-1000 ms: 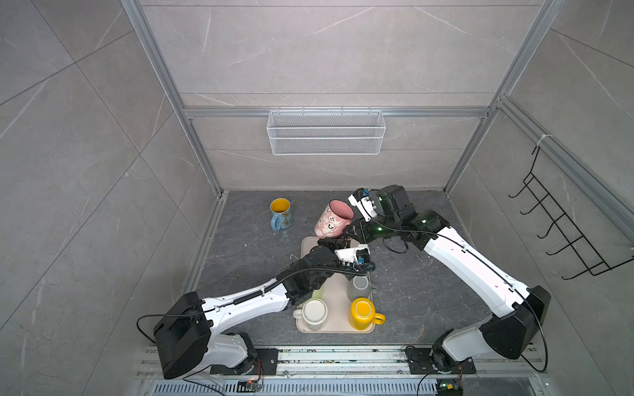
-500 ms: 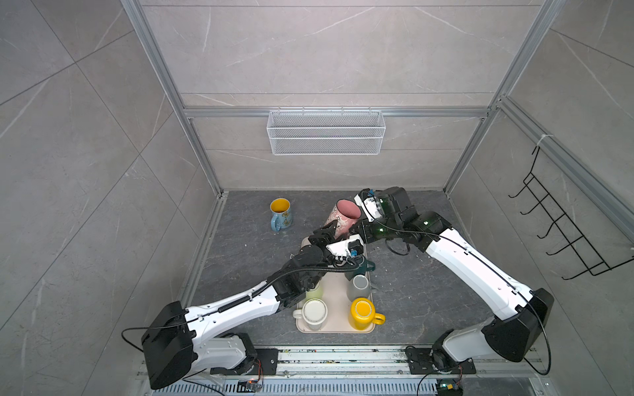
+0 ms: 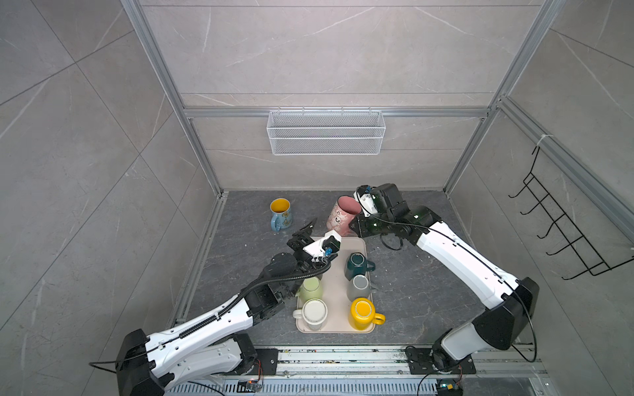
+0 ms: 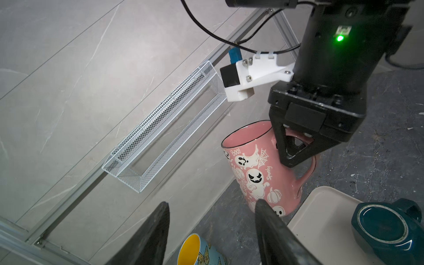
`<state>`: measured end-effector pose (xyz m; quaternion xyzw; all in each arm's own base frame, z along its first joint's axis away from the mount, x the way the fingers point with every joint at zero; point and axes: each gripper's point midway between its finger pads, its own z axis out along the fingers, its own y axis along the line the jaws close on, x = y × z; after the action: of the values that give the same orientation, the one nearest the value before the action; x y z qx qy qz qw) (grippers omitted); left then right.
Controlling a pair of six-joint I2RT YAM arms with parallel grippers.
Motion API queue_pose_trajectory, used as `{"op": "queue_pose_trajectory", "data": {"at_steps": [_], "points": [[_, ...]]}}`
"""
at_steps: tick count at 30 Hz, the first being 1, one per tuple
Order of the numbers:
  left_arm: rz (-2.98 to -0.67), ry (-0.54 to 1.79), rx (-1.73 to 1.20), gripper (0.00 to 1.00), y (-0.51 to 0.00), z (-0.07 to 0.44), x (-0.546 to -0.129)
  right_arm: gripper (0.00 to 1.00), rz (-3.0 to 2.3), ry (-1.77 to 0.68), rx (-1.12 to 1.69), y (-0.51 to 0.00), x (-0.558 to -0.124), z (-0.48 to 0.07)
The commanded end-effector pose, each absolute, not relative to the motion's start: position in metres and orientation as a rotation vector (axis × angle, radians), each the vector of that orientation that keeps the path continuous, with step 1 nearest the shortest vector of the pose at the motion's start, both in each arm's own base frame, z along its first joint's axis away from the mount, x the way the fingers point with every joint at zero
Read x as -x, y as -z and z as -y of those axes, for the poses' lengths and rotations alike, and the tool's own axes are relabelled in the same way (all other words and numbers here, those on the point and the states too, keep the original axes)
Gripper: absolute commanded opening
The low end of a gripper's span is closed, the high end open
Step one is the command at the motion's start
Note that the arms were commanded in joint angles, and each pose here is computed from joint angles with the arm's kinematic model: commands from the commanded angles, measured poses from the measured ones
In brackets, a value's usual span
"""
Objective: Turn the mug right side up
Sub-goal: 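Carry the pink mug beyond the tray with the right gripper while the left withdraws, then lower the pink mug upright beside the blue mug with the right gripper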
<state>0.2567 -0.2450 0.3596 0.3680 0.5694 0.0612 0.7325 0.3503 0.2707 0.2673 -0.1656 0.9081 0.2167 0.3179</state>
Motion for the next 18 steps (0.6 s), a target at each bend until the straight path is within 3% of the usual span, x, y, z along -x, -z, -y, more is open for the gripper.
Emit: {"op": "queue_pose_trajectory", "data": {"at_steps": [1,7,18], "points": [[-1.353,-0.108,-0.624,0.65,-0.362,0.214,-0.267,0.0,-2.219,-0.633,0.394,-0.313,-0.379,-0.296],[-1.687,0.066,-0.311,0.66,-0.324,0.148,-0.306,0.0,-2.244,-0.531,0.404,-0.293,-0.41,-0.331],[-1.956,0.345,-0.085,0.68,-0.275,0.126,-0.331,0.0,-2.29,-0.318,0.42,-0.252,-0.467,-0.379]]}}
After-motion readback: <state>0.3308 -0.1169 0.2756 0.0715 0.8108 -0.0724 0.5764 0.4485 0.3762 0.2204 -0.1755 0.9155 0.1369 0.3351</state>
